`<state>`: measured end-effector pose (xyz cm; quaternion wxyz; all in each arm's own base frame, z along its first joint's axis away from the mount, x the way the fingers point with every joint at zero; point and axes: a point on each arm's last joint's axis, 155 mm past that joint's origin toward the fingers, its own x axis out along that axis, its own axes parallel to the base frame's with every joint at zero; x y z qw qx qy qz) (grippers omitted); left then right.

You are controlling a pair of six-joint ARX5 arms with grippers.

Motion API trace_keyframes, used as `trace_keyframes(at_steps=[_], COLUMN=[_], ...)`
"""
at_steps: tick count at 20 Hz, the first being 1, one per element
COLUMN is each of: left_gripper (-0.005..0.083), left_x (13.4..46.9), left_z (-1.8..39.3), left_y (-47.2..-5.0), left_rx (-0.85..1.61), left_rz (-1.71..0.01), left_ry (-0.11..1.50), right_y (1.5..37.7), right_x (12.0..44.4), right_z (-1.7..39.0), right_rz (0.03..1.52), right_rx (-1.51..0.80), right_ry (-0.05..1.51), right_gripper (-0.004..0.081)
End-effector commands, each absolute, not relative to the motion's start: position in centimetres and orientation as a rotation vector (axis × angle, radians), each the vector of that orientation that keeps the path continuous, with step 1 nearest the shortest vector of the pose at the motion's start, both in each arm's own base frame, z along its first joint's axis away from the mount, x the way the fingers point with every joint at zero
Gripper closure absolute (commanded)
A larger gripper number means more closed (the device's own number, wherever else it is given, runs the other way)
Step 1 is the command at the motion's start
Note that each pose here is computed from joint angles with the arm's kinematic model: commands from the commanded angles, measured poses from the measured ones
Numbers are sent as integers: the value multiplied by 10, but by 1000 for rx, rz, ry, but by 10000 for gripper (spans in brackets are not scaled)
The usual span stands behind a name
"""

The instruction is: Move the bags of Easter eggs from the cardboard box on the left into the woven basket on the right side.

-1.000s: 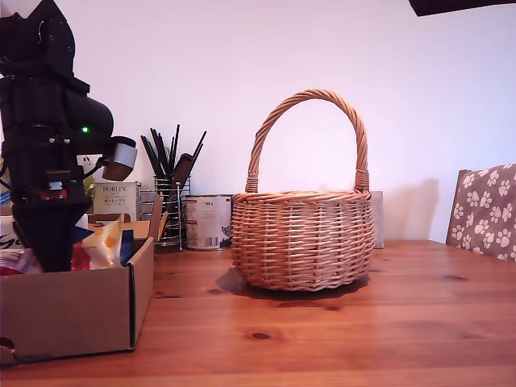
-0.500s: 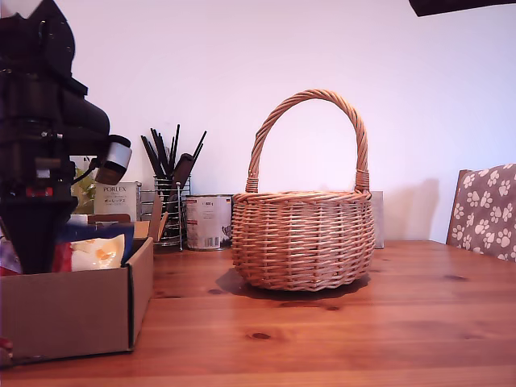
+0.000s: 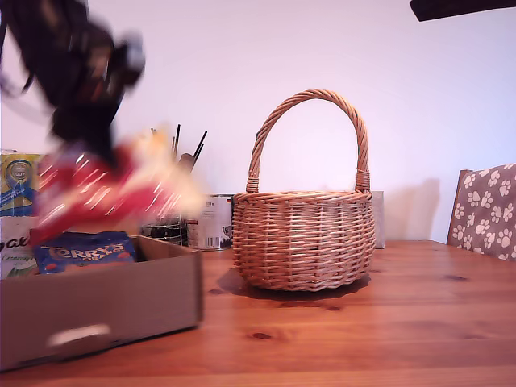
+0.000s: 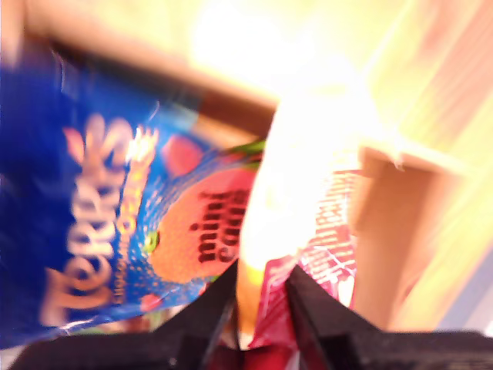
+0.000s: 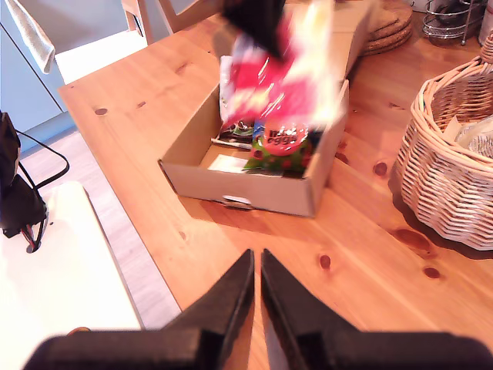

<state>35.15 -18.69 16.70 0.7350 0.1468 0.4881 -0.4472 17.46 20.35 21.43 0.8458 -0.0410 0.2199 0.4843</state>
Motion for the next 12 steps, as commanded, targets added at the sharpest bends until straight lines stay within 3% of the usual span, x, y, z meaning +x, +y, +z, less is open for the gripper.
trace_keyframes(at_steps=[1, 6, 12], left_gripper=[795, 795, 795], left_x=[355, 376, 410], left_z=[177, 202, 242], left_y=[-203, -245, -312], left_rx=[315, 302, 380], left_rz=[-1007, -1014, -1004], left_ry=[1009, 827, 496], right_y=[204, 204, 204], right_x=[175, 175, 176], right_z=[217, 217, 217], right_rz=[1025, 1027, 1024], right_rx=[-90, -98, -108], right_ry=[451, 446, 441], right_gripper=[783, 783, 783])
